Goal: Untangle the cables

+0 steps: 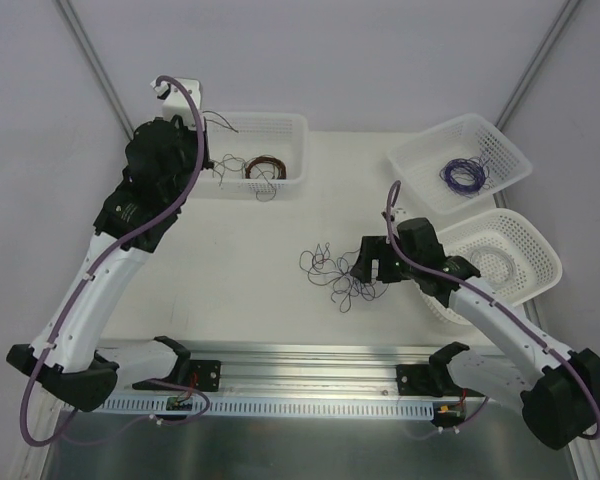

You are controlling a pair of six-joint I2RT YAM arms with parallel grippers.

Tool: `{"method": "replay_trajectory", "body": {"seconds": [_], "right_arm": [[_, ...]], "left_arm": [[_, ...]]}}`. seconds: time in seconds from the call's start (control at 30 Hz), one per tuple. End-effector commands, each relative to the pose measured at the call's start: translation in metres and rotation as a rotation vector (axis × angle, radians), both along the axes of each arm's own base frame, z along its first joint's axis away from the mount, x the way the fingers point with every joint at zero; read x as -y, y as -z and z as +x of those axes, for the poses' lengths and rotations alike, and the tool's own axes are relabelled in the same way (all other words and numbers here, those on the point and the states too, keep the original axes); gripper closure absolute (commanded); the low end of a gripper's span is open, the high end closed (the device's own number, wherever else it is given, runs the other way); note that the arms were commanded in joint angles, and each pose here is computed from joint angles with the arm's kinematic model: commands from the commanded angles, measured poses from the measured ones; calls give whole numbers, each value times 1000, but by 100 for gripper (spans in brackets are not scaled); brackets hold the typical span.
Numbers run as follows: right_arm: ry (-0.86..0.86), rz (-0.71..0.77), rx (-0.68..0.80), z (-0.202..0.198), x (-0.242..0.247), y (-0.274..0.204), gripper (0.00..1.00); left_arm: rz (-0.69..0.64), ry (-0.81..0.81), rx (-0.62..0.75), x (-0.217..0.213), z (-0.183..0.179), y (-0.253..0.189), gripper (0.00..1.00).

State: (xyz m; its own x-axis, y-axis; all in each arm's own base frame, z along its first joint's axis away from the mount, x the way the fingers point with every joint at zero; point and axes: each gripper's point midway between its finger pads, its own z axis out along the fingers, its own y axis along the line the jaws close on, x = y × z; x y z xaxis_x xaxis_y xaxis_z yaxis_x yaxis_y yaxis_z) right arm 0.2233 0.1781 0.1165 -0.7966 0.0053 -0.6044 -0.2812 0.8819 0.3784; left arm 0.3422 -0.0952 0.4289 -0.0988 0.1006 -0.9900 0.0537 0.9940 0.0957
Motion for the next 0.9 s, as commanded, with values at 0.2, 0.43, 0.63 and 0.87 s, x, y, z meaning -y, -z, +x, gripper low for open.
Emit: {"method": "replay_trajectory", "body": {"seconds": [0.2,0.43,0.63,0.87], "right_arm": [[-125,64,132,-23,-9,-52,5],[-127,73,159,-28,-6,-56,4],[-137,55,144,-29,-6,-47,4],[-132,38,105,-28,-6,-34,4]], "left_arm": [[-69,50,113,13,62,-66,100],[-73,-4,82,3,138,-40,100],[-81,-45,11,-8,205,19,100],[-61,-95,-170,-18,258,131,97]]}}
